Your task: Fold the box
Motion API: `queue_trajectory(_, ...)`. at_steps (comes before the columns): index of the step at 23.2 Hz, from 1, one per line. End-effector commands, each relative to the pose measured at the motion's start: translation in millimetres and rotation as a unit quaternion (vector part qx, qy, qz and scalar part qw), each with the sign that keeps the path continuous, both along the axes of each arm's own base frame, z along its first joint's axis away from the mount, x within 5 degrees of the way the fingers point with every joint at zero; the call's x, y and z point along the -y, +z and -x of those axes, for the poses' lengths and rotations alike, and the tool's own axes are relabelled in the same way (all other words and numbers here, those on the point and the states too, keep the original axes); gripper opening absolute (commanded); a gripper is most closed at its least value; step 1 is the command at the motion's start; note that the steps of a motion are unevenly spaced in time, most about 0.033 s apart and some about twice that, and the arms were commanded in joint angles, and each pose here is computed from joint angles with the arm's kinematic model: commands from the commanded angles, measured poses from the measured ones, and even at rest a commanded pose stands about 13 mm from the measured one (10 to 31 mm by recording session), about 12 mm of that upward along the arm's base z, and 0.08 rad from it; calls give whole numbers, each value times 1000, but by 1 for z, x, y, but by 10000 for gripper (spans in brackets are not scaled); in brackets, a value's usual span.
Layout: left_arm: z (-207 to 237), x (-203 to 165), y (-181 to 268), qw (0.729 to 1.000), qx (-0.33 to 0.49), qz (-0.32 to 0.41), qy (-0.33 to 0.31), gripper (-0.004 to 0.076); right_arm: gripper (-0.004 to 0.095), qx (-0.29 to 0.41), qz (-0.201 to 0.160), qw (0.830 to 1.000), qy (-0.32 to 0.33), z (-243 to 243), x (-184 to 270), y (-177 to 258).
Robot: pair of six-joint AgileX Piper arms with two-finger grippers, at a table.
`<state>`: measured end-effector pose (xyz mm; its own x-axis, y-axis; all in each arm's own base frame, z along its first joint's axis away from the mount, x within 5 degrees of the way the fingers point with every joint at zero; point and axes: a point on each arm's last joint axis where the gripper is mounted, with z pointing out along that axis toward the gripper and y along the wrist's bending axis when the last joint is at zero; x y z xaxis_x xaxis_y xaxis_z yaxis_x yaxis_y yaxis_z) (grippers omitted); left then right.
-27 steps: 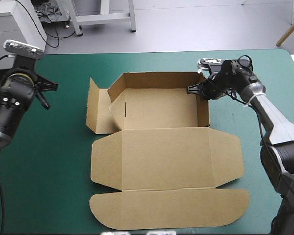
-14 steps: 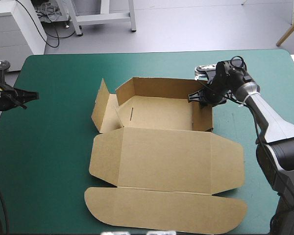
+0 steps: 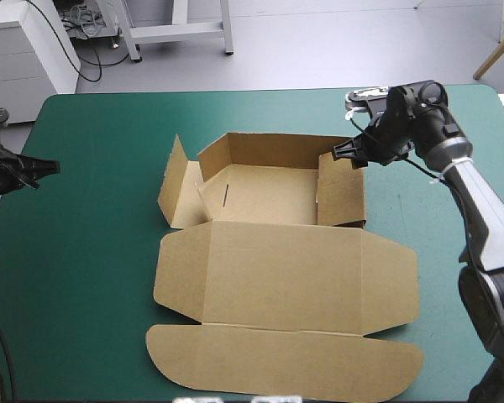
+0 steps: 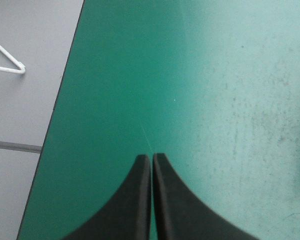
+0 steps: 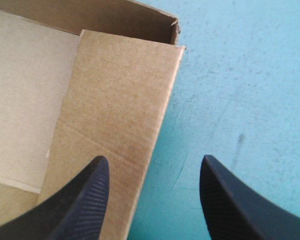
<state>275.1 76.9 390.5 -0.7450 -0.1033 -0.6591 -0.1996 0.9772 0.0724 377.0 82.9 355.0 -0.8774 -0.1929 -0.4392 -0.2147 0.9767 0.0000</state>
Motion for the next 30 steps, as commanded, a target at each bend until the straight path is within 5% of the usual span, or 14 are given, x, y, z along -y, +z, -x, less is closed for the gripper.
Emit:
queue_trajectory(1, 7, 2, 25, 998, 60, -10, 0, -3, 509, 90, -15, 996, -2, 33, 9, 61)
queue_trajectory(6, 6, 5, 25, 998, 65, 8, -2, -3, 509, 123, -58, 991, 6, 60, 8, 90)
queue_trajectory(10, 6, 6, 24, 998, 63, 8, -4, -3, 509, 127, -57, 990, 5, 64, 10, 92)
queue_trajectory(25, 7, 6, 24, 998, 59, 9, -4, -4, 509, -59, -36, 997, -39, -11, -7, -38)
queue_trajectory(30, 8, 6, 23, 999, 51, 14, -1, -4, 509, -85, -61, 994, -40, -20, -14, -57)
